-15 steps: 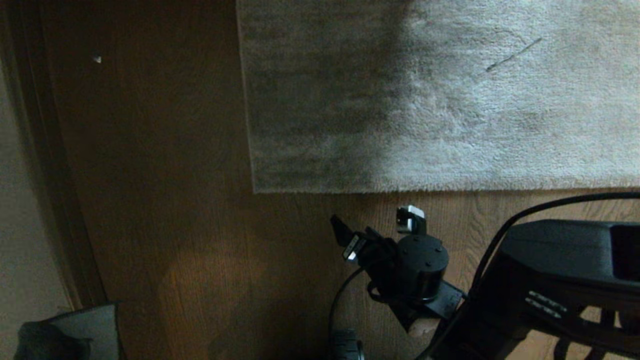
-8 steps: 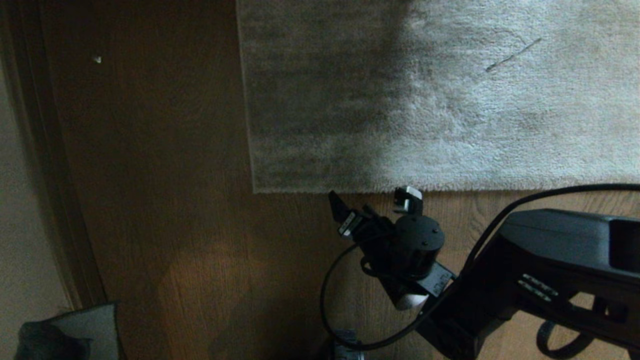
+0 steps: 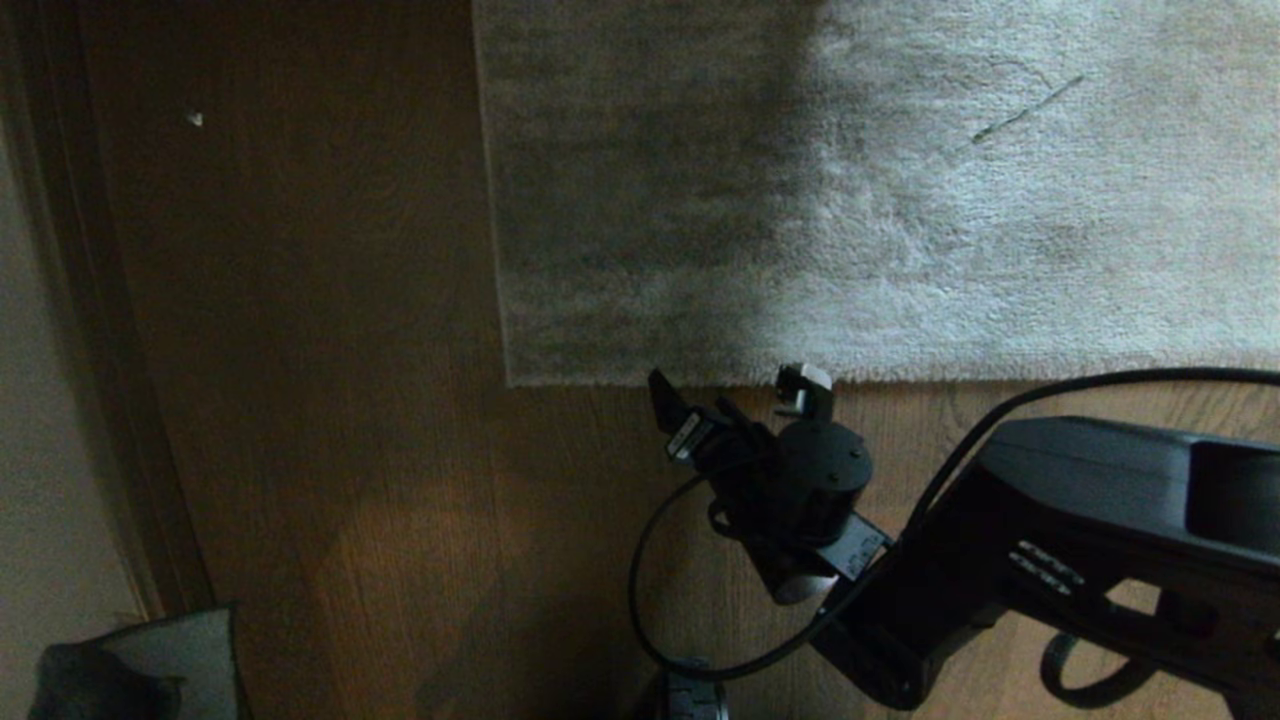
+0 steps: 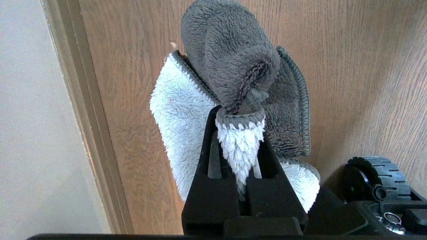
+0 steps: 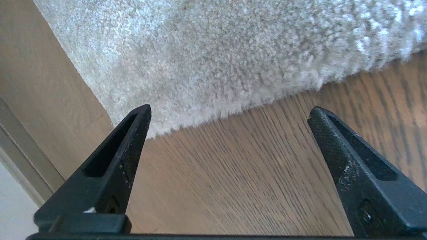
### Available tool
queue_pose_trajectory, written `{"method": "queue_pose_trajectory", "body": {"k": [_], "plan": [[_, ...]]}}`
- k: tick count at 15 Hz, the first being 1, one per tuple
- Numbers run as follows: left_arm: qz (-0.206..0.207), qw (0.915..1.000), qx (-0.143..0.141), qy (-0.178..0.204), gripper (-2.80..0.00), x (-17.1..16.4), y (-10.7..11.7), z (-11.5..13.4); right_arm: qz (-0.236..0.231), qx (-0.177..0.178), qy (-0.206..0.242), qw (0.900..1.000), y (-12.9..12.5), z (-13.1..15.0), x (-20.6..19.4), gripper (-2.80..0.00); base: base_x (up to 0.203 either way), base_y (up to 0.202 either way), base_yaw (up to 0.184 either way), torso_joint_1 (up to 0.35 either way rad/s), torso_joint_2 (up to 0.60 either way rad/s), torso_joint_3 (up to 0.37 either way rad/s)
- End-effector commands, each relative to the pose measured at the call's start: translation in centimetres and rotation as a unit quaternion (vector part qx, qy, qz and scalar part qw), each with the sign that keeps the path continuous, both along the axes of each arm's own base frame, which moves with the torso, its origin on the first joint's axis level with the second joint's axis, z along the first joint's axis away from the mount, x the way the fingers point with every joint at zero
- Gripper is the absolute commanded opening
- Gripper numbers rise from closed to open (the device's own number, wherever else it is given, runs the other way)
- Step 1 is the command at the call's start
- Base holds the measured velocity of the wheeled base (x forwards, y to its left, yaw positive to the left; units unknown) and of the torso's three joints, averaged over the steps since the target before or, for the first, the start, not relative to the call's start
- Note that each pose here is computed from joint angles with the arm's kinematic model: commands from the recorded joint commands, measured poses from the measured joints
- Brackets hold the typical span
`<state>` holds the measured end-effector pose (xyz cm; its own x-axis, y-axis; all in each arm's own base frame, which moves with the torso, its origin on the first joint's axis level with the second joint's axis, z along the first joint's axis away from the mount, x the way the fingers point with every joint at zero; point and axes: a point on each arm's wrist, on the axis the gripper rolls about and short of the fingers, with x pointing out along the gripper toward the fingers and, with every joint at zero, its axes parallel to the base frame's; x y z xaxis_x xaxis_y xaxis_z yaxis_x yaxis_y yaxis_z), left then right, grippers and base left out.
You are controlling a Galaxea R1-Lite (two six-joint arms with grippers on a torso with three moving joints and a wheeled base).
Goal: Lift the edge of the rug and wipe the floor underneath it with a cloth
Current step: Lift up the carpet
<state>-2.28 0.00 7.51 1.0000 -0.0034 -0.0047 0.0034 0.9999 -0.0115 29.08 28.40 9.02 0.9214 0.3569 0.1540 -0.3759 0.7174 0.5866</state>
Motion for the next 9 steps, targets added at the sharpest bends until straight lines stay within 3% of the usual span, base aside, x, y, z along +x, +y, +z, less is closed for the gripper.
{"method": "queue_pose_trajectory", "body": {"k": [1, 9], "plan": [[0.000, 1.0000, 0.000, -0.001, -2.80, -0.01, 0.00, 0.04, -0.001, 0.020, -0.018, 1.000, 0.32, 0.20, 0.32, 0.00, 0.000, 0.000, 0.000, 0.000, 0.00, 0.000], [0.001, 1.0000, 0.000, 0.000, -2.80, 0.00, 0.00, 0.00, -0.004, 0.022, -0.030, 0.999, 0.94, 0.11, 1.15, 0.00, 0.000, 0.000, 0.000, 0.000, 0.00, 0.000]]}}
